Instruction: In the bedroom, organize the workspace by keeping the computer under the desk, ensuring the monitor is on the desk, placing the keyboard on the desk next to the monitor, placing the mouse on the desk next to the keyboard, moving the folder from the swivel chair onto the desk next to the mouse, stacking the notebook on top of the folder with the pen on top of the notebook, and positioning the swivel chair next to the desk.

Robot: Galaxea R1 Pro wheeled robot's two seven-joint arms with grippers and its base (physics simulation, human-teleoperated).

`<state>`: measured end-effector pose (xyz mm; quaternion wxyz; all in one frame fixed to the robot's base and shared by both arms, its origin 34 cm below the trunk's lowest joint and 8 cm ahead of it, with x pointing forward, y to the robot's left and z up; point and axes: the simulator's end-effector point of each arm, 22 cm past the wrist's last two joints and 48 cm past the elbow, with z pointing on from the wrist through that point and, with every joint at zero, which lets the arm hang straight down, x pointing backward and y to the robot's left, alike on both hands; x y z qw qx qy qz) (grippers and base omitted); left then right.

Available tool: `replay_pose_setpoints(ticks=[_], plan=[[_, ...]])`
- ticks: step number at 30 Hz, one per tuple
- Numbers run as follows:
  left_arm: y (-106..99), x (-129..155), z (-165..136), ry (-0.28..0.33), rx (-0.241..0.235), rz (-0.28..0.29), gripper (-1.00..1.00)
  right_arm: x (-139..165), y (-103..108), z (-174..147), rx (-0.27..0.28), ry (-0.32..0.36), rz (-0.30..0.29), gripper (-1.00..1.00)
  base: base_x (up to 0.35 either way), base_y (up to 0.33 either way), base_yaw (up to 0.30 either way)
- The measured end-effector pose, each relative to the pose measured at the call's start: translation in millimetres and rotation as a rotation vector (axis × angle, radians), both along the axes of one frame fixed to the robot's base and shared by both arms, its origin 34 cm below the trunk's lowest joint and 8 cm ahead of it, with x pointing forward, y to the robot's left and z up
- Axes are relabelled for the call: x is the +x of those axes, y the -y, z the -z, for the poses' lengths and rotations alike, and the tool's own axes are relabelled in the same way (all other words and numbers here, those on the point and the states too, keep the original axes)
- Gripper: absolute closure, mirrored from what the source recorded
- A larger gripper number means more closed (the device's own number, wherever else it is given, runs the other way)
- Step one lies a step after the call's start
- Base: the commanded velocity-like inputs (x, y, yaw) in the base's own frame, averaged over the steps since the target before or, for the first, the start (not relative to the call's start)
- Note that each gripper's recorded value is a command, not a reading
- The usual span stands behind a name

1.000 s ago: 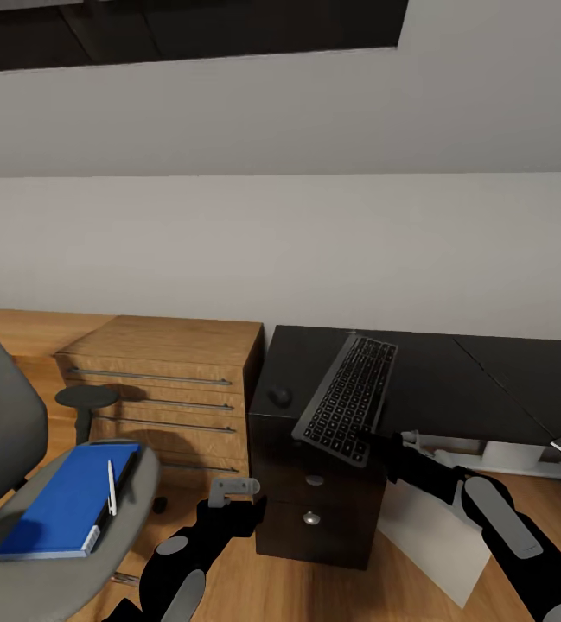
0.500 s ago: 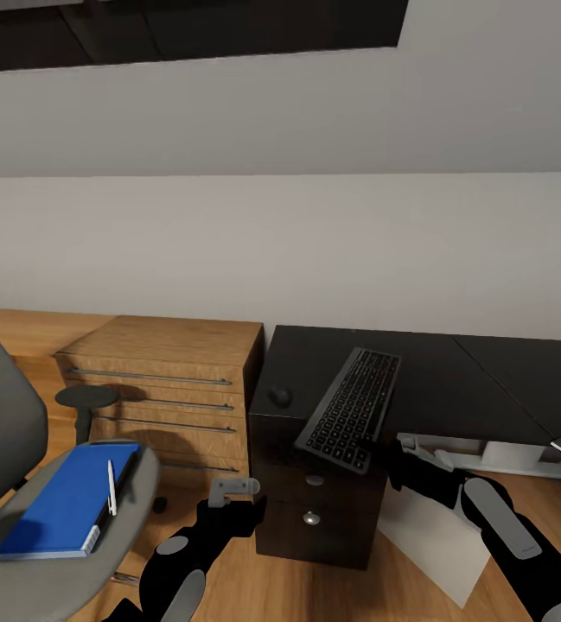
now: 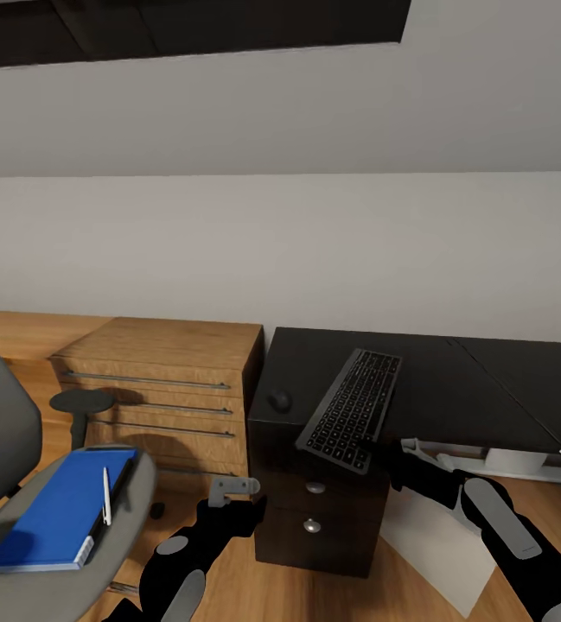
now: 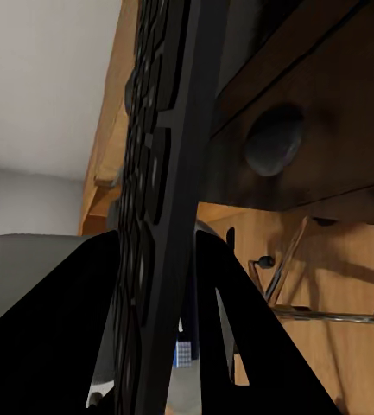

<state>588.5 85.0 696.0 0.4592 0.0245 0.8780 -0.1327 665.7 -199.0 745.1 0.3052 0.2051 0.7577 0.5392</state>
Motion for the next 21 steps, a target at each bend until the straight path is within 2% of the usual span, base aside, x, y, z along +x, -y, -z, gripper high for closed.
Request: replay_pose_setpoints(ticks=[21], plan=[[-0.1, -0.1, 0.2, -0.001, 0.0, 0.0, -1.0, -0.4, -0.2, 0.3, 0.0, -0.001, -0.001, 1.0, 0.02, 0.0, 0.0]])
